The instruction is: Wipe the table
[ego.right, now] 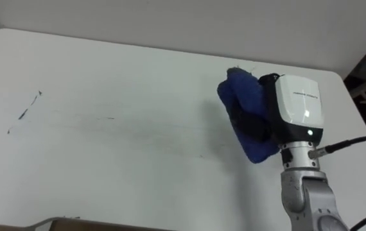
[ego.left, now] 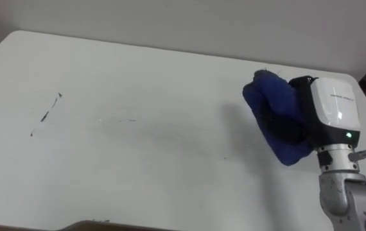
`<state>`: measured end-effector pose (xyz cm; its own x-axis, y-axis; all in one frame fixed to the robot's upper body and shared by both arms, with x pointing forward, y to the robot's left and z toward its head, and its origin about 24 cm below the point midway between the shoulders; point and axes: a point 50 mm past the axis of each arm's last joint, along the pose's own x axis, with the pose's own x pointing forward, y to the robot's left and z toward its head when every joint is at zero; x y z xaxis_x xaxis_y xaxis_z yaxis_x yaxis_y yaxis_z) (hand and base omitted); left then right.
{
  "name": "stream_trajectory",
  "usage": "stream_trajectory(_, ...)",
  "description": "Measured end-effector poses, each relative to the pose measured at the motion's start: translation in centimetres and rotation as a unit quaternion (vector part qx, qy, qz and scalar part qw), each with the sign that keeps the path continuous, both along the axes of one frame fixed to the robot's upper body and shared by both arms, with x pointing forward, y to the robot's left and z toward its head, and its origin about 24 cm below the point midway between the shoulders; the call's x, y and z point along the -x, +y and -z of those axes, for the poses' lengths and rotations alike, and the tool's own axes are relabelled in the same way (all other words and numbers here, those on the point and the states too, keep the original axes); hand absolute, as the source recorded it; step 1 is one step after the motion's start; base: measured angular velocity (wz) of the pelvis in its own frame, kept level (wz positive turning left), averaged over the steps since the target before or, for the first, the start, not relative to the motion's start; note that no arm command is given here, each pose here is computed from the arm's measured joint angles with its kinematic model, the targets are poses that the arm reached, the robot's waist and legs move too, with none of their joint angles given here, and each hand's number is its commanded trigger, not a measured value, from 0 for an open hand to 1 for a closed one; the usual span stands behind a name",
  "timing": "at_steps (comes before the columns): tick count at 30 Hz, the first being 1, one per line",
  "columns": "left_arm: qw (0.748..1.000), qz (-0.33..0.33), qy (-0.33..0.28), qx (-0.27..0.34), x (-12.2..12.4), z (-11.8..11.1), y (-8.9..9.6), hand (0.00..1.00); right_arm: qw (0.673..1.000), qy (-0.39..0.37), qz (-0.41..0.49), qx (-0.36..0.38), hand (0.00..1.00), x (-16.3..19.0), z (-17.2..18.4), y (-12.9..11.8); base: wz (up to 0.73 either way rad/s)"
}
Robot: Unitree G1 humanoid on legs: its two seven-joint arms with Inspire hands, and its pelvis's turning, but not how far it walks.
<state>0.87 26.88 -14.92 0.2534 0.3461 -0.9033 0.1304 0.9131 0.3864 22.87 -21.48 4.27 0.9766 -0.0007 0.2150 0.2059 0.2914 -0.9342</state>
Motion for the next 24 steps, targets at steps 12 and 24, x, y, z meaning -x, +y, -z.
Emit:
stream_trajectory(12,1.000,0.002,-0.006,-0.003,-0.3,-0.1,0.0,0.00,0.997,0.080,-0.013,0.015,0.00,0.8,3.2,0.8,0.00)
stream_trajectory(24,1.000,0.004,-0.016,-0.009,-0.7,-0.2,0.0,0.00,0.996,0.081,-0.009,0.019,0.00,0.8,3.2,0.4,0.00)
